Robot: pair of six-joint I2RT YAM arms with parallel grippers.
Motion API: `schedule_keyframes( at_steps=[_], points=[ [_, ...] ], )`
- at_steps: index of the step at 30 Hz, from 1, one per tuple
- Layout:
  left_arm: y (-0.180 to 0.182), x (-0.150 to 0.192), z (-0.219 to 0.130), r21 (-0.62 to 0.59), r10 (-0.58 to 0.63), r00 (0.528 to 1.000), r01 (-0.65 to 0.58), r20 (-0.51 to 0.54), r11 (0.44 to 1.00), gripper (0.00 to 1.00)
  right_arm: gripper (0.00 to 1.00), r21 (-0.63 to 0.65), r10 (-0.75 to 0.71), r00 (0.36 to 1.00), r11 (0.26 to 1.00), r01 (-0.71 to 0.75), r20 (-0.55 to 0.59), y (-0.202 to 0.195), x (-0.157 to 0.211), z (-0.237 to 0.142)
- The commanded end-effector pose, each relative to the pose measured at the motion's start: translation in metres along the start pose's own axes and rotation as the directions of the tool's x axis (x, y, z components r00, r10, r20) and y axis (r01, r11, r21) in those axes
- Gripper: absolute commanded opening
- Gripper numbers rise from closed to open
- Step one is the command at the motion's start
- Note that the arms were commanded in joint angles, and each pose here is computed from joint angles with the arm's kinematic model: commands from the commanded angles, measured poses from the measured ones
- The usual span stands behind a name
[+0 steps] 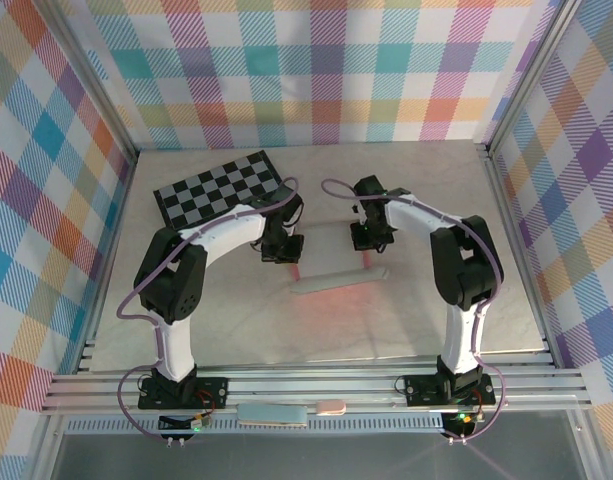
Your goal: Fold the paper box
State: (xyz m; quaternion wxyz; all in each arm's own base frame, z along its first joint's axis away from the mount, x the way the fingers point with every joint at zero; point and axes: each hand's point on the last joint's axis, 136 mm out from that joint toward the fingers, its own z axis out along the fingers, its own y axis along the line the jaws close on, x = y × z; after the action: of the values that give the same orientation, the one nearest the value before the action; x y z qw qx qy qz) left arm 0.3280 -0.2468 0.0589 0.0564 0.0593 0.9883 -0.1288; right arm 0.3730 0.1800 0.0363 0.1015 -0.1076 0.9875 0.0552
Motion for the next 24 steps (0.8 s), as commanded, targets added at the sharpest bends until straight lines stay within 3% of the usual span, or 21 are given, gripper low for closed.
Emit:
schedule_keyframes(
  at_steps=[1, 13, 20, 24],
  points=[
    [-0.001, -0.007, -0.019, -0.044, 0.01, 0.995, -0.006, 0.097, 0.999, 0.0, 0.0, 0.137, 0.017, 0.998, 0.991, -0.008, -0.06, -0.017, 0.022, 0.005],
    [-0.007, 0.005, -0.034, -0.096, -0.04, 0.978, 0.061, 0.206, 0.994, 0.0, 0.0, 0.471, -0.009, 0.995, 0.881, -0.041, 0.104, -0.021, 0.024, -0.032],
    [-0.008, 0.005, -0.032, -0.084, -0.036, 0.976, 0.055, 0.217, 0.995, 0.0, 0.0, 0.446, 0.006, 0.995, 0.894, -0.051, 0.103, -0.007, 0.02, -0.032],
    [-0.009, 0.004, -0.032, -0.082, -0.024, 0.976, 0.042, 0.215, 0.996, 0.0, 0.0, 0.36, 0.001, 0.994, 0.932, -0.042, 0.114, 0.008, 0.017, -0.029]
  ],
)
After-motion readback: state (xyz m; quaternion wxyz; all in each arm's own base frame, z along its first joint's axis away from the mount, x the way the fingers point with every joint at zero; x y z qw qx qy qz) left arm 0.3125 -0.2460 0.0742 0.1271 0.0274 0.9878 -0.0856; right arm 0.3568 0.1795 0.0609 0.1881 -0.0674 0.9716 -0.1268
